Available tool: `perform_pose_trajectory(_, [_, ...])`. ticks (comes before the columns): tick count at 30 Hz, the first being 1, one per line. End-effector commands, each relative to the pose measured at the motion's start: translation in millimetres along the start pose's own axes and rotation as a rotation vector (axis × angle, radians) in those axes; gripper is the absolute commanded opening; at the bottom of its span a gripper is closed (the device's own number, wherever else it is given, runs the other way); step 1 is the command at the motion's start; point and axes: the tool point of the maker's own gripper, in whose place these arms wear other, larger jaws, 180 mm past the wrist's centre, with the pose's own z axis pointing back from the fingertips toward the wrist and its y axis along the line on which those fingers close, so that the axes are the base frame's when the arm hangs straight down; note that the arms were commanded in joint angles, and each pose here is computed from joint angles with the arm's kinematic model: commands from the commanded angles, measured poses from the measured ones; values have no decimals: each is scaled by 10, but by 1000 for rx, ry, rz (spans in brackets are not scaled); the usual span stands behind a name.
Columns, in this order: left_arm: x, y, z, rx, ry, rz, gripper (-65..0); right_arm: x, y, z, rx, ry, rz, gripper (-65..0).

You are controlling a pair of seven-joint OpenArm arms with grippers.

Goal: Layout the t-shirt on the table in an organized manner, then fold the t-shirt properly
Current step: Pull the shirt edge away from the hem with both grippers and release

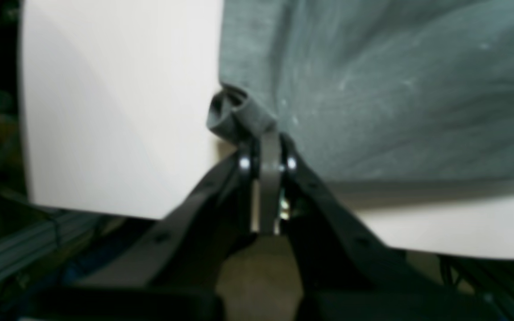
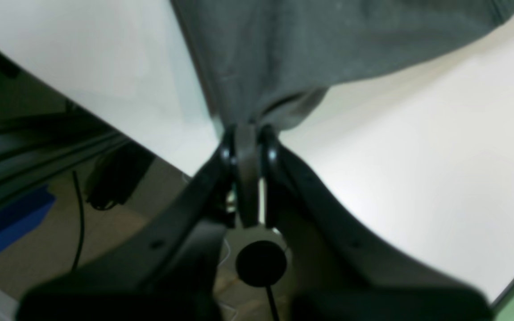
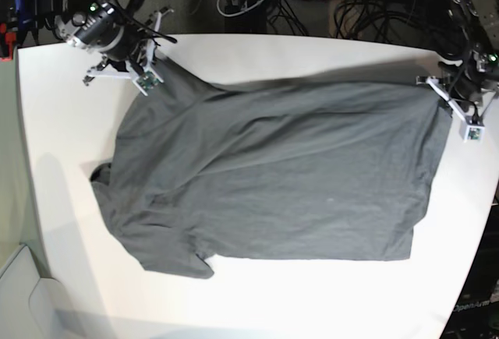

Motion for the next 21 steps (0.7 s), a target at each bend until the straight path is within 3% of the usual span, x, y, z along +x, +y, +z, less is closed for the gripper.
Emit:
perform_pose_trajectory(1, [101,78,41,20,-34,-7,-641,21,5,35,-1,-14,14,-650])
perform_pose_trajectory(3, [66,82,30,19,-23,-4,-640,-17,56,35,20,2,61,-640])
perform_pose_trajectory(7, [1,133,42,28,1,-31,-603,-122,292,35,94,32,150,-527])
perform_pose_trajectory(11, [4,185,59,40,2,-34,-416,-211,358,50,119,55,187,-402])
perform_pose_trajectory(14, [-48,264,87,57,24,-64,-303,-238,322,57,111,64,192,-353])
perform_pose_trajectory(18, [-105,336,121,67,42,-85,-310,-356,76,106,60,99,206,-340])
perform_pose_trajectory(21, [-31,356,144,74,18,-88,-311,-440,-346,197,-55,119,140,-340])
